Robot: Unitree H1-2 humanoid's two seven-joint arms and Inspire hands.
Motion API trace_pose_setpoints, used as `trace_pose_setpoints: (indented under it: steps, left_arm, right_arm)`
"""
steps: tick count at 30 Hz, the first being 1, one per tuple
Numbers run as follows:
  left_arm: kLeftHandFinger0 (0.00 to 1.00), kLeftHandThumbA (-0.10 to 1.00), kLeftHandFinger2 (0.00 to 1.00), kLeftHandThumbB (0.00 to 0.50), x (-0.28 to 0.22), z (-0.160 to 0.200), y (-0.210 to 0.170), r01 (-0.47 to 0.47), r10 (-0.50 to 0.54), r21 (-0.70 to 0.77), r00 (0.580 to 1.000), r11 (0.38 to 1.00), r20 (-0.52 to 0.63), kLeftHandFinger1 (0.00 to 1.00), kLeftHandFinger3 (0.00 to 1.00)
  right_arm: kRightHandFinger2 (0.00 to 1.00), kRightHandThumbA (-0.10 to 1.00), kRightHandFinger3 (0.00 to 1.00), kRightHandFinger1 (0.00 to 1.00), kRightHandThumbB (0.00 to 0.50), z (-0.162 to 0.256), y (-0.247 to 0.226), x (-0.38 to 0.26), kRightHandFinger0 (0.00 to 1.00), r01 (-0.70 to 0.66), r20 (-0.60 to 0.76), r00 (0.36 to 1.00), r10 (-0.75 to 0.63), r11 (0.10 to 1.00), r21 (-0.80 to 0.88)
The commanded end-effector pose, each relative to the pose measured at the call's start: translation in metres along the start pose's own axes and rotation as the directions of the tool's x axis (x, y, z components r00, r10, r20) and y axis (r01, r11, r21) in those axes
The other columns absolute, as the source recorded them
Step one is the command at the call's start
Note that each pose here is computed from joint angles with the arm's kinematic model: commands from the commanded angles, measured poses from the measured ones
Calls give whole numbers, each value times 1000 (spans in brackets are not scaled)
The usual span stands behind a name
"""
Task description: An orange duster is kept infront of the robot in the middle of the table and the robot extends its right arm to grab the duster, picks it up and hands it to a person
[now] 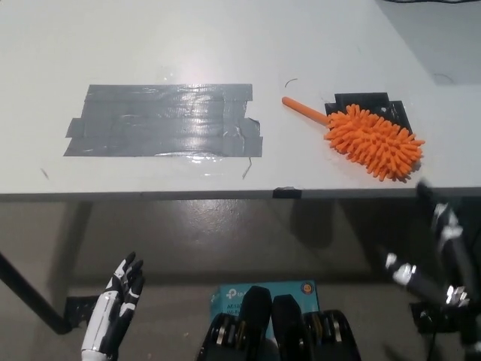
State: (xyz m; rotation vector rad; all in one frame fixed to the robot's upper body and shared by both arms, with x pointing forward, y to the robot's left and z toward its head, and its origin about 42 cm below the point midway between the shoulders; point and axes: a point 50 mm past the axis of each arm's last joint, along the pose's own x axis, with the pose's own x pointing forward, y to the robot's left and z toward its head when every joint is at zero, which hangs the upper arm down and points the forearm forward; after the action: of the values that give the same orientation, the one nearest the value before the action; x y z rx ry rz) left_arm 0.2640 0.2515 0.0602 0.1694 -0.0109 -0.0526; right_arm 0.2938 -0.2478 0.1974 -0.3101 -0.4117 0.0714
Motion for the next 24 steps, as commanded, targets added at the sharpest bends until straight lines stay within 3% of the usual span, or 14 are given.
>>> trace_pose_setpoints:
  steps: [1,5,8,11,14,18,24]
  left_arm:
    - [1000,856,1000,201,6,14,5,-1,-1,21,997,1000,74,1000,1000]
    - [1000,865,1000,205,8,14,5,8,-9,13,997,1000,71,1000,1000]
    - [1000,863,1000,220,10,16,4,11,-12,7,998,1000,68,1000,1000]
    - [1000,851,1000,202,9,16,6,9,-10,11,998,1000,64,1000,1000]
    - [1000,847,1000,191,10,15,6,11,-12,14,998,1000,62,1000,1000]
    - [1000,863,1000,214,10,14,5,13,-13,12,998,1000,60,1000,1000]
    - [1000,872,1000,219,10,13,4,16,-17,16,998,1000,56,1000,1000]
  right_arm:
    - [1000,933,1000,1000,319,55,-36,57,1000,6,45,999,3,977,-214]
    - [1000,1000,1000,1000,366,60,-51,114,1000,-42,-21,999,37,952,-303]
    - [1000,1000,1000,1000,342,62,-55,152,1000,-75,-66,996,55,928,-365]
    - [1000,1000,1000,1000,359,62,-54,179,1000,-123,-121,989,83,919,-375]
    - [1000,1000,1000,1000,394,57,-52,210,1000,-195,-220,969,116,904,-382]
    - [1000,1000,1000,1000,393,47,-46,233,1000,-269,-317,937,146,882,-387]
    - [1000,1000,1000,1000,430,27,-26,259,1000,-384,-441,875,199,841,-382]
